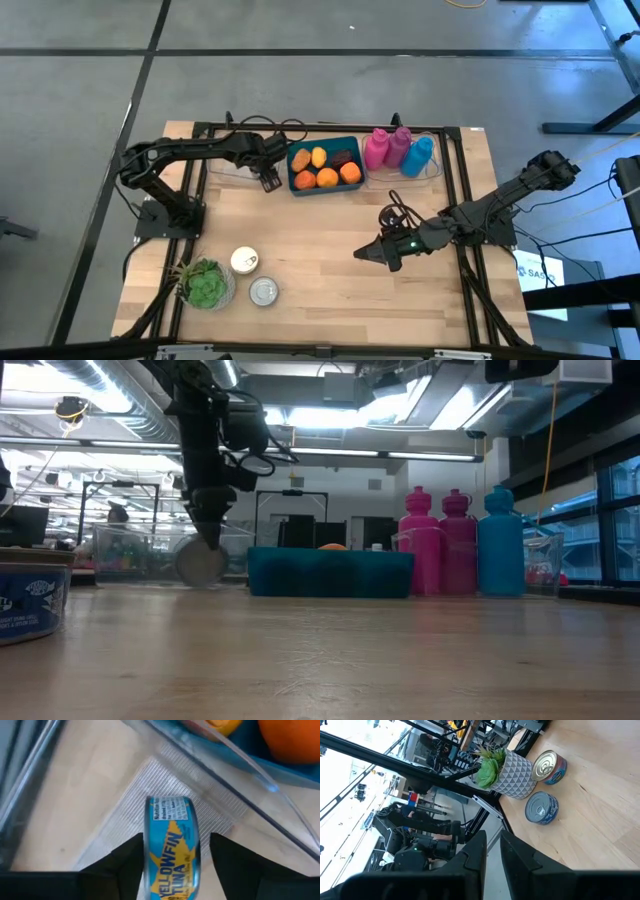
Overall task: Pick & Place Food Item
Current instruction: Put the yellow blue tuna can into the left transparent bin
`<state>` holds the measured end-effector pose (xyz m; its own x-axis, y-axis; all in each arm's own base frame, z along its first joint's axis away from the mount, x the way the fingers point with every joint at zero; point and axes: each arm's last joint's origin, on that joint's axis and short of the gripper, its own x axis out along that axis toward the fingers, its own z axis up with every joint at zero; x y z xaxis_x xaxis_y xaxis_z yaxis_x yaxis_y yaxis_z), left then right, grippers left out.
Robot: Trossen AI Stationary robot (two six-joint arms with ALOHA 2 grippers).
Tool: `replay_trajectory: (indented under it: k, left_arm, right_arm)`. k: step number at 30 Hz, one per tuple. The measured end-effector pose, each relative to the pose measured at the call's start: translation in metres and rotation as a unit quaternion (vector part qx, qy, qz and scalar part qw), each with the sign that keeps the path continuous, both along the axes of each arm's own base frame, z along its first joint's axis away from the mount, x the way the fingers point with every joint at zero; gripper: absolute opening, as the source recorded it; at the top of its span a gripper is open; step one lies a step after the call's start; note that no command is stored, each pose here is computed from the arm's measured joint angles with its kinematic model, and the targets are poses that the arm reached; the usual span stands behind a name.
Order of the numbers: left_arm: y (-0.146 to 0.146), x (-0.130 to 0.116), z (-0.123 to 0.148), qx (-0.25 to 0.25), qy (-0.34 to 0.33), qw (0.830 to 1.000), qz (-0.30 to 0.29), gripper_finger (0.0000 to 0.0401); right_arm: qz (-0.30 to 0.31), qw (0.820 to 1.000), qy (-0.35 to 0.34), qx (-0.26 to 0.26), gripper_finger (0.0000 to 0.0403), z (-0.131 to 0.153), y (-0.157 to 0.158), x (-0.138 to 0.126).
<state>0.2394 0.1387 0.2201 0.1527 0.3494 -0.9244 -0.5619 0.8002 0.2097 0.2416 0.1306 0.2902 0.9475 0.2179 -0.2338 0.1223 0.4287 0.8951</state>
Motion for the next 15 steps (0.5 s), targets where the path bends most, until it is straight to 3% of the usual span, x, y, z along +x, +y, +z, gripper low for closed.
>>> replay_trajectory:
  k: [10,15]
  left_arm:
    - [-0.0028,-0.0033,-0.0014,-0.023,0.013,1.000,-0.003,0.0214]
    - [-0.0039,-0.0053,-0.0021,-0.029,0.024,0.999,-0.003,0.0192]
  right_arm:
    - [0.000,1.000,0.000,0.000,0.0057,0.0000,0.0000,0.0000]
    - [0.000,1.000,0.000,0.000,0.0057,0.0000,-0.0001,0.0001]
